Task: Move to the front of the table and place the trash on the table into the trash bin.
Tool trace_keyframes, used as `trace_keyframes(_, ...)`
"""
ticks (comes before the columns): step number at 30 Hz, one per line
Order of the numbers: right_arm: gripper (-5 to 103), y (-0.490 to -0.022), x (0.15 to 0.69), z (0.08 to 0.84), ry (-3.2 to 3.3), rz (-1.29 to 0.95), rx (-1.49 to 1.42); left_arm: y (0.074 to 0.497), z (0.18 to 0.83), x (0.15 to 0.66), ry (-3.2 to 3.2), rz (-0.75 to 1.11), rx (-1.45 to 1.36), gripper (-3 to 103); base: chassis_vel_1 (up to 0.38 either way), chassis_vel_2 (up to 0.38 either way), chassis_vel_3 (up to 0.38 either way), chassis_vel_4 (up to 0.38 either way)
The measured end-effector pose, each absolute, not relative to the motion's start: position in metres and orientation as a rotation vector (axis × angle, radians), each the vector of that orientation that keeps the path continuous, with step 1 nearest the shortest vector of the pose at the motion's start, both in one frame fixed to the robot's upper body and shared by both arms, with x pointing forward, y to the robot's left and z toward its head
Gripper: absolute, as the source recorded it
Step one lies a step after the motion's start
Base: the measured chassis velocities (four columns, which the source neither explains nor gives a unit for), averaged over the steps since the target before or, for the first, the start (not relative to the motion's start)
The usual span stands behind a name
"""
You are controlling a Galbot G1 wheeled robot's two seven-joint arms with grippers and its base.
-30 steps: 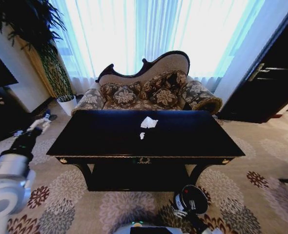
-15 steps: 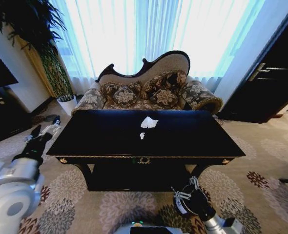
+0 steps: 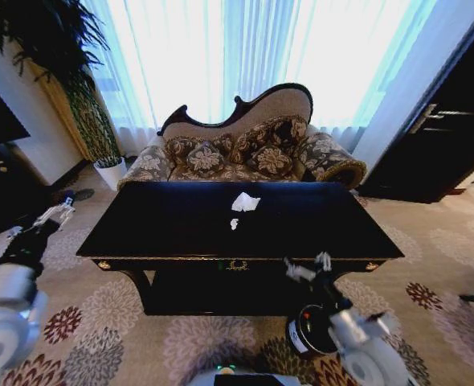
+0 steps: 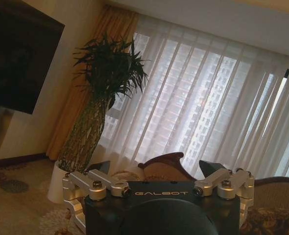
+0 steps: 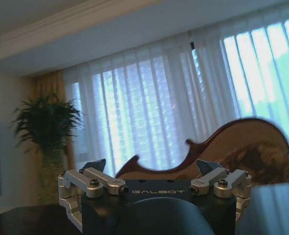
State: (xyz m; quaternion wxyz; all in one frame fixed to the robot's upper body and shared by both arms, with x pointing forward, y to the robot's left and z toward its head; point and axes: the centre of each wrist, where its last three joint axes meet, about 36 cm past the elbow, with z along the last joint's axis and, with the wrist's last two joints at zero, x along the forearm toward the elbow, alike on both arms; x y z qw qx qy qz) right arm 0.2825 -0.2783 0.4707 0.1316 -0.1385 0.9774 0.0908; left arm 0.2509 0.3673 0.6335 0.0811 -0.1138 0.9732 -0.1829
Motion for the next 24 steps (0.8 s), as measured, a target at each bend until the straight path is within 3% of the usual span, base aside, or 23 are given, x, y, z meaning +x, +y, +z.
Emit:
trace_keyframes(12,100,-0.259,0.322,0.499,2.828,0.191,-0.416,0.375,0.635,0.242,2.922,-0.534,-0.392,100,0.0,0.0,0.0,0.0)
trace_keyframes(19,100,-0.276,0.382,0.503,2.841,0.045,-0.438,0.375,0.63,0.241,2.925,-0.547,-0.419,100,0.0,0.0,0.0,0.0)
trace_keyframes(24,100,-0.283,0.395,0.497,2.862,0.048,-0.408,0.369,0.625,0.245,3.008,-0.512,-0.449,100,0.0,0.0,0.0,0.0)
